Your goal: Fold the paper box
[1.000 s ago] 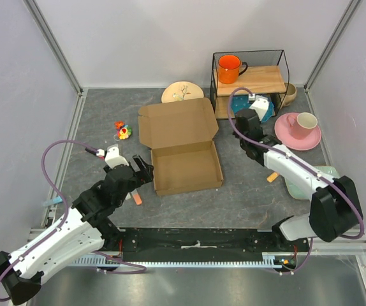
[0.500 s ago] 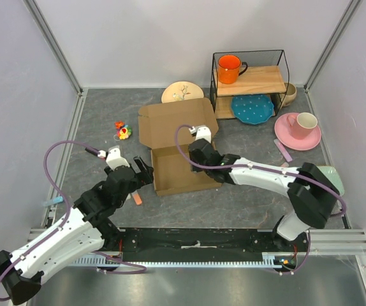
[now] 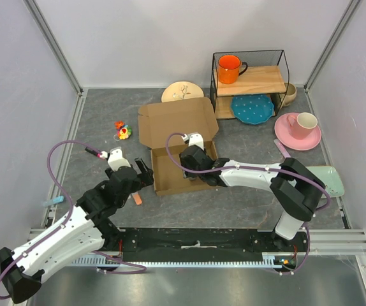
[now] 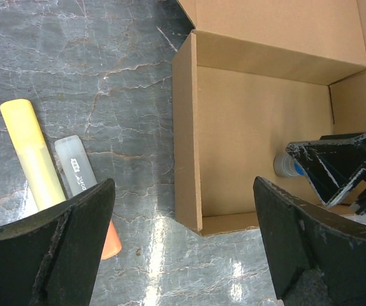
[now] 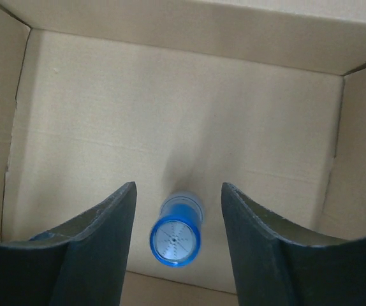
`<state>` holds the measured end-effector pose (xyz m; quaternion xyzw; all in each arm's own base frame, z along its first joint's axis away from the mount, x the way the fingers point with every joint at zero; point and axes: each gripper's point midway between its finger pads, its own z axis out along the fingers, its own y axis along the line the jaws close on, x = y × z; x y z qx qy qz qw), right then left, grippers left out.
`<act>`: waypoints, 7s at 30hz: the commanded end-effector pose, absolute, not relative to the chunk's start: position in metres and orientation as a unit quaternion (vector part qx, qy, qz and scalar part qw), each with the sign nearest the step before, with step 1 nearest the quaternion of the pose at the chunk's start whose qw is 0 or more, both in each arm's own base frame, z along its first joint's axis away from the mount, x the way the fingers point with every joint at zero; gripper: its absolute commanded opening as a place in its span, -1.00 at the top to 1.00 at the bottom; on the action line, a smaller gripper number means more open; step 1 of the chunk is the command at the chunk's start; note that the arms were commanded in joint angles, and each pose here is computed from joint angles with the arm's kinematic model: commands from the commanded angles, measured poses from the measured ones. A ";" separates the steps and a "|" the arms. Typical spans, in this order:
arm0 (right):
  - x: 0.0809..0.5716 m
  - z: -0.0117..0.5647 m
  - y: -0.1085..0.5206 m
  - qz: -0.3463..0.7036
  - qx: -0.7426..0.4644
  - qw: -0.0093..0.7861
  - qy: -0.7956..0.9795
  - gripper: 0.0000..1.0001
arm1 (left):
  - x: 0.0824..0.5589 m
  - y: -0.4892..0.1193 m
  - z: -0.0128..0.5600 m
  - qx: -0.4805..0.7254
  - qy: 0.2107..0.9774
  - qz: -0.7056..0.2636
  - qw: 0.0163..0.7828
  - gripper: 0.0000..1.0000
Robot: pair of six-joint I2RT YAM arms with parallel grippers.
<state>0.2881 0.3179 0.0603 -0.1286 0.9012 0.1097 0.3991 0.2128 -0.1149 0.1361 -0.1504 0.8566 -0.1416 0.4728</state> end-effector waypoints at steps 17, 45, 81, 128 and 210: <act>0.334 0.151 0.198 0.105 0.051 0.499 0.859 -0.44 | 0.324 -0.097 0.190 -0.231 0.833 -0.134 0.485 -0.99; 0.269 0.112 0.290 0.222 -0.151 0.403 0.875 0.22 | 0.298 -0.096 0.150 -0.234 0.858 -0.210 0.406 -0.88; 0.293 0.128 0.325 0.134 -0.171 0.448 0.867 -0.39 | 0.290 -0.085 0.141 -0.231 0.862 -0.184 0.411 -0.89; 0.516 0.134 0.230 0.172 -0.008 0.509 0.843 -0.64 | 0.316 -0.068 0.156 -0.242 0.860 -0.127 0.431 -0.98; 0.326 0.191 0.172 0.202 -0.013 0.588 0.783 1.00 | 0.304 -0.160 0.112 -0.024 0.898 -0.316 0.307 -0.36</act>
